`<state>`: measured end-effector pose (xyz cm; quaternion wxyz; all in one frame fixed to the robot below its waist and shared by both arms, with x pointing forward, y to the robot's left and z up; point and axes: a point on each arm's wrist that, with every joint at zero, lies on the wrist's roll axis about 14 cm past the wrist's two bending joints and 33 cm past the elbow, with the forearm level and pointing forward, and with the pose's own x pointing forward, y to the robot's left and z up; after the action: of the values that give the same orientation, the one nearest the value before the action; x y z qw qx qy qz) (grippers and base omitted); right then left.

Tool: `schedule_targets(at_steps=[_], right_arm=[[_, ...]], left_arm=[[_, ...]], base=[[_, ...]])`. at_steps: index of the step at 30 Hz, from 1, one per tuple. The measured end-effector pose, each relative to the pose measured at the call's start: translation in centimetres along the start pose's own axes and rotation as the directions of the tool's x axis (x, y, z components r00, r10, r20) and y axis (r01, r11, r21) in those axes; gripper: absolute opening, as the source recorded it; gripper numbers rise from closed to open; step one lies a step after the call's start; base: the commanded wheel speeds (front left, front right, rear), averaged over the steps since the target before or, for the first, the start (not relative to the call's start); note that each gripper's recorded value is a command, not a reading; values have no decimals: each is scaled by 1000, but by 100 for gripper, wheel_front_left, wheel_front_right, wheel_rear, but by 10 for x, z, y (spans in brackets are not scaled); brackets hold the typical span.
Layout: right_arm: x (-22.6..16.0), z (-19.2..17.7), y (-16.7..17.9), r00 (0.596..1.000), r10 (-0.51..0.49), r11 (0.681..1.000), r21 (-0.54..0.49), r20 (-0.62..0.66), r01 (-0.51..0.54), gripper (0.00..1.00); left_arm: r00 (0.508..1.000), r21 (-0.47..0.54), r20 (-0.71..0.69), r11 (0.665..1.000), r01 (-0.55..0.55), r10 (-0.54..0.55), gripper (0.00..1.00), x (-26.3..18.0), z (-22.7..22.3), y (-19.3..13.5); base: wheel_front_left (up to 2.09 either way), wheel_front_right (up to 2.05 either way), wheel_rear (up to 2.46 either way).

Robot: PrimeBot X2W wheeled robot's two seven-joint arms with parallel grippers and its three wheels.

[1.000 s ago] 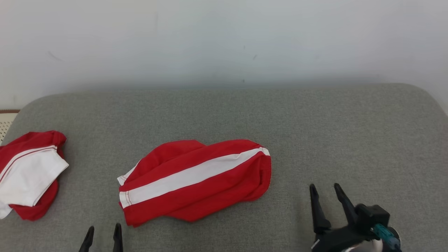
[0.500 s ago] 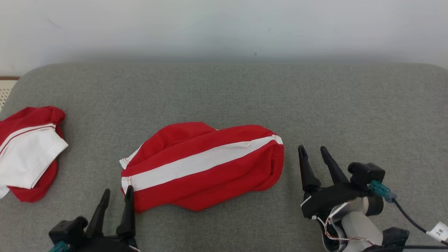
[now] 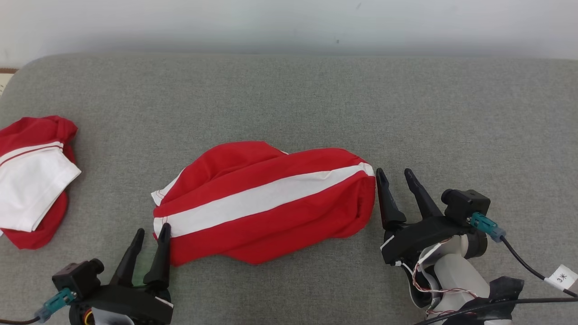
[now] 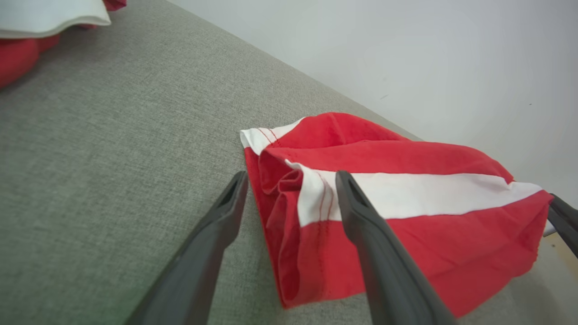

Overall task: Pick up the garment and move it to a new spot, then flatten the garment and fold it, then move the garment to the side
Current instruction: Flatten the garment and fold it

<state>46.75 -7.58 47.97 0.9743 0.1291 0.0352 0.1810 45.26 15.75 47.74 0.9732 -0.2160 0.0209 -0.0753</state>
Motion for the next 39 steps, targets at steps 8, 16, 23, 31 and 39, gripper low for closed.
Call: schedule_targets(at_steps=[8,16,23,31,39], right_arm=[[-1,1,-2,1000,-3,1000,-3,2,3,100],[-5,3,-8,1000,-21,1000,-6,8,21,100],[-6,3,-9,1000,-27,1000,-7,9,27,100],[-9,1,-8,1000,-31,1000,1,4,31,100],[-9,3,-4,1000,-29,1000,8,10,29,100]], left_arm=[[997,-81,-51,995,50,-54,100,1,-10,-11],[989,-94,-87,990,109,-117,100,4,-16,-25],[989,-79,-75,989,123,-129,100,6,-11,-28],[979,-39,-117,986,164,-167,100,-1,-20,-36],[971,18,-126,978,207,-203,100,-4,-15,-41]], base=[[0,0,0],[0,0,0],[0,0,0],[0,0,0],[0,0,0]])
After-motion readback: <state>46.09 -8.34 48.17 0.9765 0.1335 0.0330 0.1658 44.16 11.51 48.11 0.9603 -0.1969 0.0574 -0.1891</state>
